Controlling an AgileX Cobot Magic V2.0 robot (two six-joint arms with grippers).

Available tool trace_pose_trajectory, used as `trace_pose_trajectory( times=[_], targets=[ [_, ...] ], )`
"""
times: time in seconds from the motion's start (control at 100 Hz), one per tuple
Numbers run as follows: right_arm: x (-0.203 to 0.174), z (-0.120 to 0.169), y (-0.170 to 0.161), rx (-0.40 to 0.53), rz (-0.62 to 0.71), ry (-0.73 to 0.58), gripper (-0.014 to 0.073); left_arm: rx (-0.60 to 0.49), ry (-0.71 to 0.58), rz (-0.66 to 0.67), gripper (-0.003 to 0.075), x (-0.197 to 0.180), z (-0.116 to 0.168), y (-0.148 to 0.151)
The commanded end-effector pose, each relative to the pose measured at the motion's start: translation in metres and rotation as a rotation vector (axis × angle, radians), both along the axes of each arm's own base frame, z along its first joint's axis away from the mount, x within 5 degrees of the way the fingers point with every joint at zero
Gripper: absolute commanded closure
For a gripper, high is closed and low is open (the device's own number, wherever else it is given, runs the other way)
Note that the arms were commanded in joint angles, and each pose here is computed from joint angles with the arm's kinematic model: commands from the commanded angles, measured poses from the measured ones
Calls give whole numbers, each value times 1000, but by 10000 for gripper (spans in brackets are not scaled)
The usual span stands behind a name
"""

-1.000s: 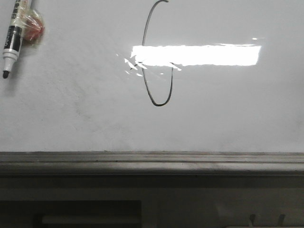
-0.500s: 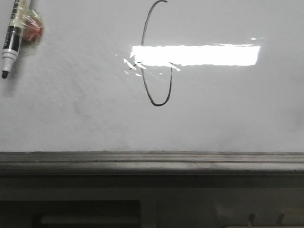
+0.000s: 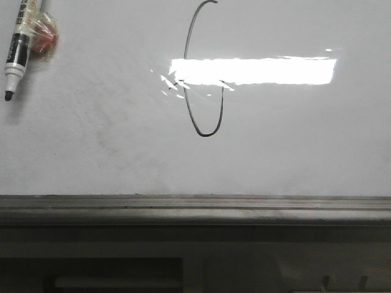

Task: Write number 6 on whiteboard

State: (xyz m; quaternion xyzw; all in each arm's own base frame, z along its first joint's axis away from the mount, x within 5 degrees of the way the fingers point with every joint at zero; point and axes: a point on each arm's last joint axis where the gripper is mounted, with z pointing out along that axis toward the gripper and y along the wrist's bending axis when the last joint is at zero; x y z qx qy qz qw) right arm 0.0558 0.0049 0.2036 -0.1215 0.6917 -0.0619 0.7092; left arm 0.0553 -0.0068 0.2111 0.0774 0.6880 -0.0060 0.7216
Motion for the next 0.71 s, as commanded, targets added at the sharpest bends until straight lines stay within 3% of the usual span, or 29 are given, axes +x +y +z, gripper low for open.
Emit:
trace_pose_trajectory(
  times=[0.0, 0.7],
  targets=[
    [-1, 0, -1, -6, -10, -69, 662, -28, -52, -1, 740, -1, -8, 0],
    [-1, 0, -1, 8, -9, -62, 662, -28, -52, -1, 740, -1, -8, 0]
  ],
)
